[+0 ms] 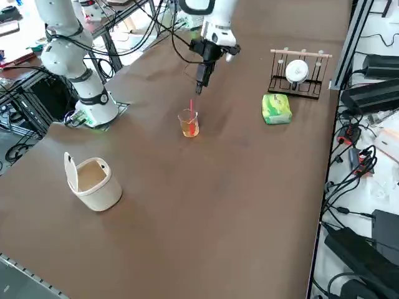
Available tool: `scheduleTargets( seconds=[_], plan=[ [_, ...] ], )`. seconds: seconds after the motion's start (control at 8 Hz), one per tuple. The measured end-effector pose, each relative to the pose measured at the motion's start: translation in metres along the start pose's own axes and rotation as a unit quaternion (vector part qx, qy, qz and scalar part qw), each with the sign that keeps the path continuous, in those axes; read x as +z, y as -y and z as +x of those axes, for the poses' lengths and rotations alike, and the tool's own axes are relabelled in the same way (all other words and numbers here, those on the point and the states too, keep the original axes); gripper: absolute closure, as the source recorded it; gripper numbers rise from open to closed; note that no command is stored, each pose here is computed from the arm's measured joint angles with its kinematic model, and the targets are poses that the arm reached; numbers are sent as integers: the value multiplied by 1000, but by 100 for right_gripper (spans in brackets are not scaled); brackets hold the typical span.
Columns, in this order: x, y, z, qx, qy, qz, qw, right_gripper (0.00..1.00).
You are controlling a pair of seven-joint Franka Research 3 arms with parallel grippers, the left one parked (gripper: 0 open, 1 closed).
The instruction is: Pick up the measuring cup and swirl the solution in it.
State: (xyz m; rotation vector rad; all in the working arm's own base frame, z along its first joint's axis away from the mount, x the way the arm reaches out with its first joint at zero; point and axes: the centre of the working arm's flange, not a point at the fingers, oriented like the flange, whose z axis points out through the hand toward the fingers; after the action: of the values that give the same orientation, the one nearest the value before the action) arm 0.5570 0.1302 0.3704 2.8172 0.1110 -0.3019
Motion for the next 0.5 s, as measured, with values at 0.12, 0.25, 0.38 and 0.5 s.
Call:
scheduleTargets(
  seconds=[0.12, 0.25, 0.38, 0.5],
  plan=[
    [-23, -9, 2, -6, -7, 0, 1000, 0],
    [-46, -20, 4, -13, -12, 1, 1000, 0],
    [-66, -31, 4, -19, -15, 15, 1000, 0],
    [-84, -46, 4, -26, -14, 38, 999, 0]
  ],
)
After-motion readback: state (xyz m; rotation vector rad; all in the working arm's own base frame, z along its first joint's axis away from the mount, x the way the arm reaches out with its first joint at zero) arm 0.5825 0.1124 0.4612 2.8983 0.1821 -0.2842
